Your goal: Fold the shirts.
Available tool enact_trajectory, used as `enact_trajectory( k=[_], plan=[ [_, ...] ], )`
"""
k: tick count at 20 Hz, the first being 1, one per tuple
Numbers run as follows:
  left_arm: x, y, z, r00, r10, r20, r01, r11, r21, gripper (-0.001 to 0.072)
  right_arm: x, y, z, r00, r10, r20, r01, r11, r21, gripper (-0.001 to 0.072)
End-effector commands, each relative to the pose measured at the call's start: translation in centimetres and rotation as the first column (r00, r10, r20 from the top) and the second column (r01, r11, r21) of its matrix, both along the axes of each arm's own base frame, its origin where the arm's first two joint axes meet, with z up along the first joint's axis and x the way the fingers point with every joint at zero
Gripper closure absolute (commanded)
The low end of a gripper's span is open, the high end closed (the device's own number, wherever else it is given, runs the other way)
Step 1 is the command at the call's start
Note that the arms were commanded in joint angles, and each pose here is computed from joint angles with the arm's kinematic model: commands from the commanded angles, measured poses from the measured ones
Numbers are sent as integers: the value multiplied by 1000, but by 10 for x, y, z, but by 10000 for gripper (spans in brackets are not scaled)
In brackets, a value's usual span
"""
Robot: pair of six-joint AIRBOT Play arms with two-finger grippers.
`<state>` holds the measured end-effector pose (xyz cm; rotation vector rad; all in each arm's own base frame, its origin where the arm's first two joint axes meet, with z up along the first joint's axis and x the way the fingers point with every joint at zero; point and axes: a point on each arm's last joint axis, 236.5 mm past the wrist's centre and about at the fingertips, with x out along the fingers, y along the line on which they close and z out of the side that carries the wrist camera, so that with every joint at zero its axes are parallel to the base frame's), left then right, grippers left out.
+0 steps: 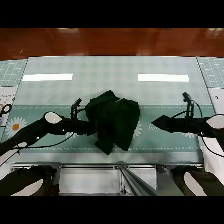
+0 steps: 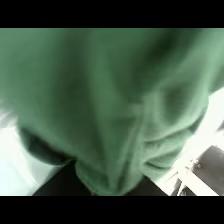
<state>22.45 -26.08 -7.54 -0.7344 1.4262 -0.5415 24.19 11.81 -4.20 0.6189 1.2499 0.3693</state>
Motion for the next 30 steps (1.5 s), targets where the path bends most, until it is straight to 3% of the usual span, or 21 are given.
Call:
enact_trajectory(
  k=[1, 5, 8, 14, 15, 18, 21, 25, 27, 30],
  plan=[
    [22, 5, 15, 998, -21, 62, 22, 1000, -18, 686, -22, 18, -32, 984, 121, -130, -118, 993, 26, 296],
    [20, 13, 15, 998, -38, 42, 39, 999, -15, 685, 6, 40, -57, 982, 35, -183, -12, 992, 128, 296],
    [16, 10, 15, 998, -51, 40, 52, 999, -17, 685, 16, 57, -60, 971, 57, -233, -5, 976, 218, 297],
    [10, 5, 15, 996, -74, 40, 75, 997, -17, 685, 40, 98, -57, 969, 149, -196, -104, 970, 221, 310],
    [11, 5, 15, 996, -74, 41, 75, 997, -17, 685, 49, 102, -51, 974, 148, -171, -109, 970, 218, 363],
    [18, 14, 17, 997, -60, 50, 62, 998, -23, 685, 64, 108, -33, 977, 189, -103, -162, 961, 223, 692],
    [37, 33, 47, 996, -33, 87, 40, 996, -78, 685, 74, 112, 5, 962, 273, -20, -260, 934, 244, 694],
    [96, 79, 162, 922, 101, 373, -53, 989, -137, 686, 141, 61, 147, 937, 195, 290, -234, 966, 109, 694],
    [117, 110, 241, 813, 187, 552, -124, 981, -150, 686, 160, 21, 242, 871, 151, 468, -165, 986, -12, 694],
    [117, 146, 350, 615, 257, 746, -201, 965, -168, 686, 139, -11, 365, 723, 167, 670, -91, 985, -147, 694]
  ],
)
